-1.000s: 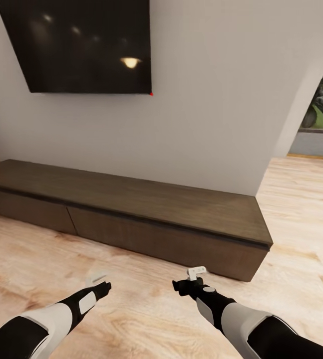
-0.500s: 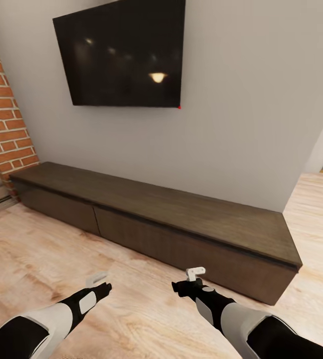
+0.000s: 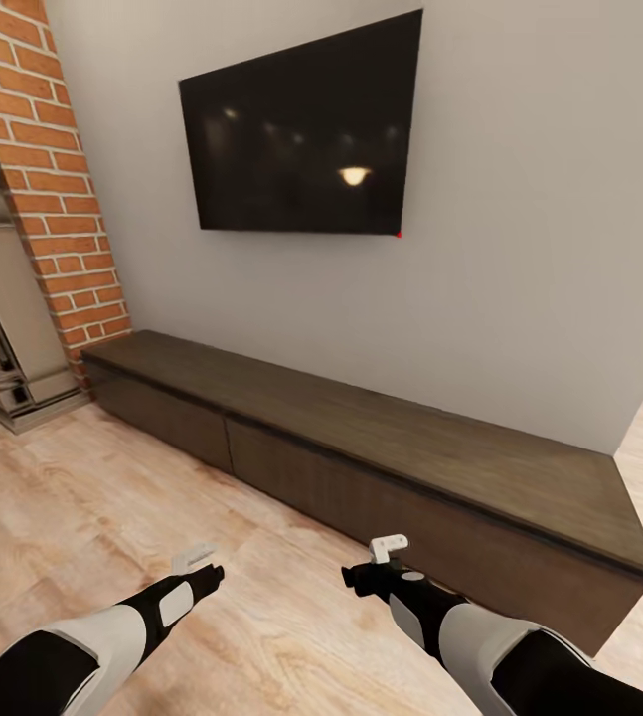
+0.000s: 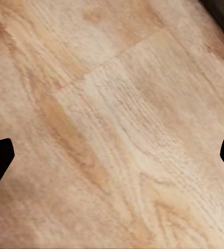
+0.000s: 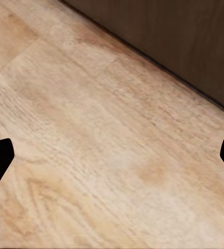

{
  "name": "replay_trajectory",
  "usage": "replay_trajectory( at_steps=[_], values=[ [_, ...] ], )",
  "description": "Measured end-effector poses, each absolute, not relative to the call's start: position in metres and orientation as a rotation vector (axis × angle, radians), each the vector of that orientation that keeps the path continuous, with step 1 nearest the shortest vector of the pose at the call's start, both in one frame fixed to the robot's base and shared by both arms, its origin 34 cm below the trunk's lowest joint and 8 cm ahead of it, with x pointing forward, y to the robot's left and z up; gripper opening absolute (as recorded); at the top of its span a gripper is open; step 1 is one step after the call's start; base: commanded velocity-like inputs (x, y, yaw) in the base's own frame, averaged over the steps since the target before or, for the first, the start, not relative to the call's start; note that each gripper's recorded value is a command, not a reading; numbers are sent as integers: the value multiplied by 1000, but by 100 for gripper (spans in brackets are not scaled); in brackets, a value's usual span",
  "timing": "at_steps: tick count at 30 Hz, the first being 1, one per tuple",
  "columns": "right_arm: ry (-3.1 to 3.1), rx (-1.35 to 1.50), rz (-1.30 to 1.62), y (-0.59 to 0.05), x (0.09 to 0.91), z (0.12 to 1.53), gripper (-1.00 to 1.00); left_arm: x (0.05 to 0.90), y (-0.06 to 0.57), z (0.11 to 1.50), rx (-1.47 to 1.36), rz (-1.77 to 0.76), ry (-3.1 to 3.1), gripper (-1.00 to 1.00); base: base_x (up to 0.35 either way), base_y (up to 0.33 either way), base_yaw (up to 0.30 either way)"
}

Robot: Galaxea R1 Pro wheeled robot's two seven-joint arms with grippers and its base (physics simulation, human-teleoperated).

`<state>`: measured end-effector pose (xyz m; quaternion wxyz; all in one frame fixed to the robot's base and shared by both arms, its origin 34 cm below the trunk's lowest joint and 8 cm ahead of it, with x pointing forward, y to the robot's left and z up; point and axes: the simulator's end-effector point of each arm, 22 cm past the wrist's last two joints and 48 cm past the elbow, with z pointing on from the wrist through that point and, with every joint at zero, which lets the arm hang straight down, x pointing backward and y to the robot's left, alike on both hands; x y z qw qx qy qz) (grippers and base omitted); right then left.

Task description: Place each of the two pumpkins and all three candles from the living room inside a cabinet in the living room (use any cabinet), then make sure every cabinet is closed, and position the cauldron so it is next to a table in the living room.

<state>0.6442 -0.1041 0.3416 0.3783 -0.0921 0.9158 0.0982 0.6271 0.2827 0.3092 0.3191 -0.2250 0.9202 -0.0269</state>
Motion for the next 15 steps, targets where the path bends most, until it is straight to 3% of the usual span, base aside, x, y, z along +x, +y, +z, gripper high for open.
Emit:
replay_trajectory(
  at_steps=[15],
  values=[
    [2308, -242, 243, -104, 649, 365, 100, 633, 283, 332, -586, -79, 2383, 100, 0, 0, 180]
  ],
)
